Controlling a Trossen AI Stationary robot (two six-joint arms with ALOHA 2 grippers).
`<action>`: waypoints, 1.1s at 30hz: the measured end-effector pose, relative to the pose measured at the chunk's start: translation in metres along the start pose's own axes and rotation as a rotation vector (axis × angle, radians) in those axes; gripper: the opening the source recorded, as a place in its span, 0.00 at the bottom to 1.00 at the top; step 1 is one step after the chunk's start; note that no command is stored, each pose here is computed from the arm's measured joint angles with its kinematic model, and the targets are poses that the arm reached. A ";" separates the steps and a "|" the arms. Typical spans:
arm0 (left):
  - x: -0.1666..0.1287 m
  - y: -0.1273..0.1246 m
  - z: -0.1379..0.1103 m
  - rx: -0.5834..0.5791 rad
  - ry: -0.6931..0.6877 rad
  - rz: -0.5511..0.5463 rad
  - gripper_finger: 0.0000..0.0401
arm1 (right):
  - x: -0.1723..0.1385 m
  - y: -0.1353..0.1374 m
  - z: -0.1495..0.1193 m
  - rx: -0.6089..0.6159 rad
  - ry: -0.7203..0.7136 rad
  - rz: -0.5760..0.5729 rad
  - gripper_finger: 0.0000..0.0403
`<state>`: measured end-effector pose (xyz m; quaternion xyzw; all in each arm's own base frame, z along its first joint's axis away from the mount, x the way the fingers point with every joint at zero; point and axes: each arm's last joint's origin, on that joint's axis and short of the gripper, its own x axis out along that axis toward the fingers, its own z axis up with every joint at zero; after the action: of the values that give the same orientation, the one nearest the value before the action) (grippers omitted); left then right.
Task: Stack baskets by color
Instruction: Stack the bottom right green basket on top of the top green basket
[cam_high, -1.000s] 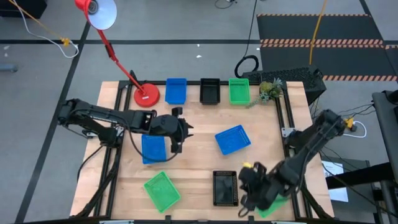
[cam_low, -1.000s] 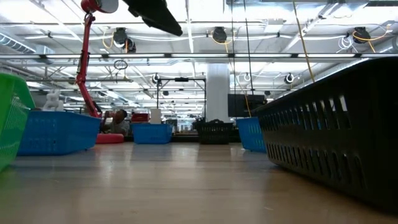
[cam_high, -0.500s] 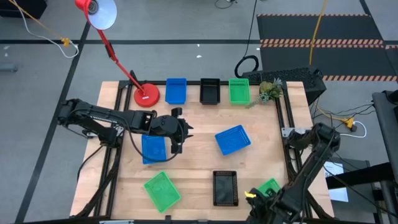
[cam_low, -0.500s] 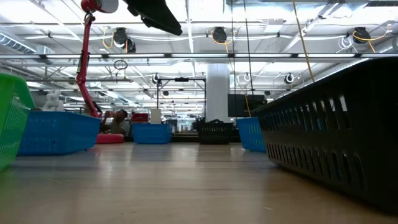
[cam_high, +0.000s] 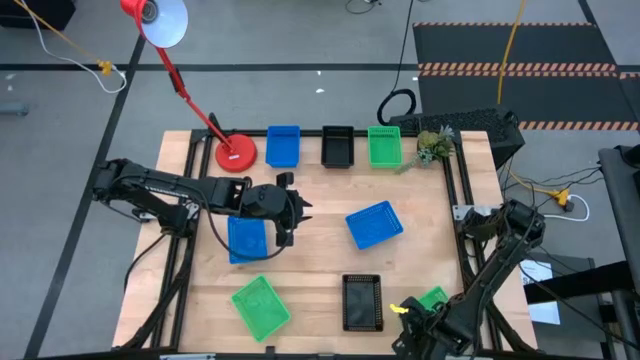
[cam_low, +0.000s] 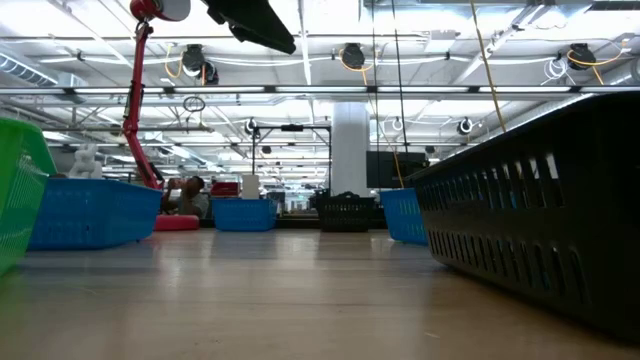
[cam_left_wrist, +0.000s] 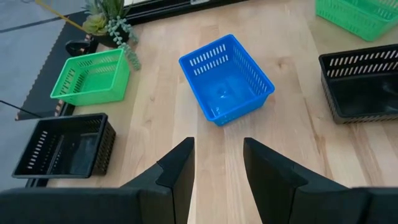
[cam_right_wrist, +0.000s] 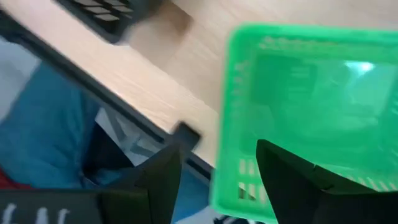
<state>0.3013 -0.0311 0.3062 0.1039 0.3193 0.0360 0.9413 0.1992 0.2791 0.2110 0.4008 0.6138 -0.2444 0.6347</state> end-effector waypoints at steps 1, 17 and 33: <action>0.000 0.000 0.000 0.001 0.000 0.000 0.35 | 0.003 -0.002 0.001 0.000 0.006 -0.008 0.50; 0.000 0.000 0.001 0.027 -0.012 0.002 0.35 | 0.020 -0.010 0.020 -0.101 0.075 -0.070 0.24; 0.000 0.000 0.001 0.036 -0.012 0.002 0.35 | 0.011 -0.007 0.020 -0.197 0.159 -0.087 0.01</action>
<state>0.3022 -0.0309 0.3071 0.1211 0.3139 0.0306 0.9412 0.2067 0.2615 0.1972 0.3276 0.7002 -0.1777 0.6090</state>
